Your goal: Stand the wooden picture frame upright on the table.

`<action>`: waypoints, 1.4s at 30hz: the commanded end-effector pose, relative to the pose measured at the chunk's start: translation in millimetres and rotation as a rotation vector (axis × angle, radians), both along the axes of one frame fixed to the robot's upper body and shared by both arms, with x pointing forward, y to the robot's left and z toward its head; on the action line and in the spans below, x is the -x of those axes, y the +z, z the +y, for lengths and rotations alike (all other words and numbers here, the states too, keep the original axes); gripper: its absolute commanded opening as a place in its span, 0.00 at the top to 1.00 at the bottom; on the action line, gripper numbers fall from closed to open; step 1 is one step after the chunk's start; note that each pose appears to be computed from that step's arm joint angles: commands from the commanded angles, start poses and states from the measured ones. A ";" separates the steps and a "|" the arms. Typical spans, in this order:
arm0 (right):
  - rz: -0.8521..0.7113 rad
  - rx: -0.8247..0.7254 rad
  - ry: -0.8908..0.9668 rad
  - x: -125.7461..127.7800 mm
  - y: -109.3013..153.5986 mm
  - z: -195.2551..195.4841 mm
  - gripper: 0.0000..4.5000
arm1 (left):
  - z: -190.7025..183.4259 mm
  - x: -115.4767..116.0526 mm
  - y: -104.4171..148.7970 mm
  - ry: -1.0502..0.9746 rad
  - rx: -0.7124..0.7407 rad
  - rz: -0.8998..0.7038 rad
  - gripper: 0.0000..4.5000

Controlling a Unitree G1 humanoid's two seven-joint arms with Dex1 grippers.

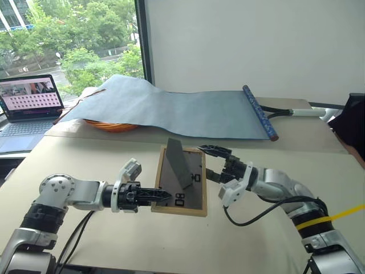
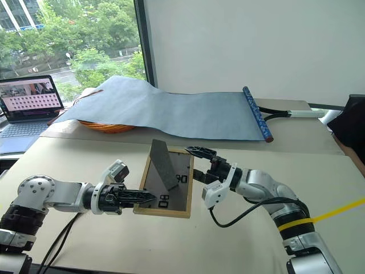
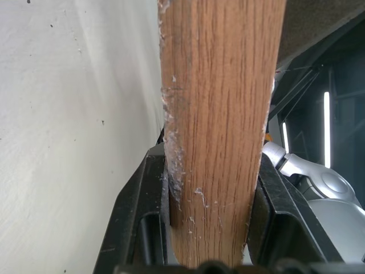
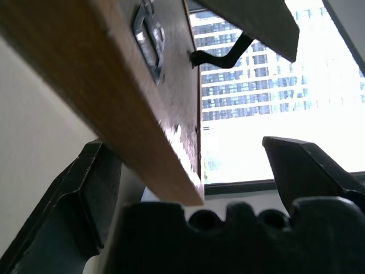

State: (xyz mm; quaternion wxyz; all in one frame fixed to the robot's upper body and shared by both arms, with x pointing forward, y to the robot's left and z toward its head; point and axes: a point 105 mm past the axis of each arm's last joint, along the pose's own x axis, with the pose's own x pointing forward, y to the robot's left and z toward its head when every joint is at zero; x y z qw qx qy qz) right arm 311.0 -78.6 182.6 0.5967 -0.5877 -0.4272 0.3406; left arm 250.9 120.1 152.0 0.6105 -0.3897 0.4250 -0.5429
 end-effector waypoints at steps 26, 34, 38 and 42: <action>1.234 -0.520 0.067 -42.9 10.3 -3.1 0.72 | 72.1 -3.4 49.0 0.405 -0.137 -0.788 0.00; 1.629 -0.531 -0.103 -48.7 -33.5 -15.6 0.73 | 67.9 1.9 40.9 0.407 -0.135 -0.782 0.00; 1.810 -0.467 -0.105 -34.1 -61.3 -18.5 0.73 | 68.1 0.3 38.0 0.411 -0.139 -0.779 0.00; 1.985 -0.442 -0.058 -16.3 -75.3 -11.7 0.73 | 67.5 -0.1 35.9 0.409 -0.134 -0.775 0.00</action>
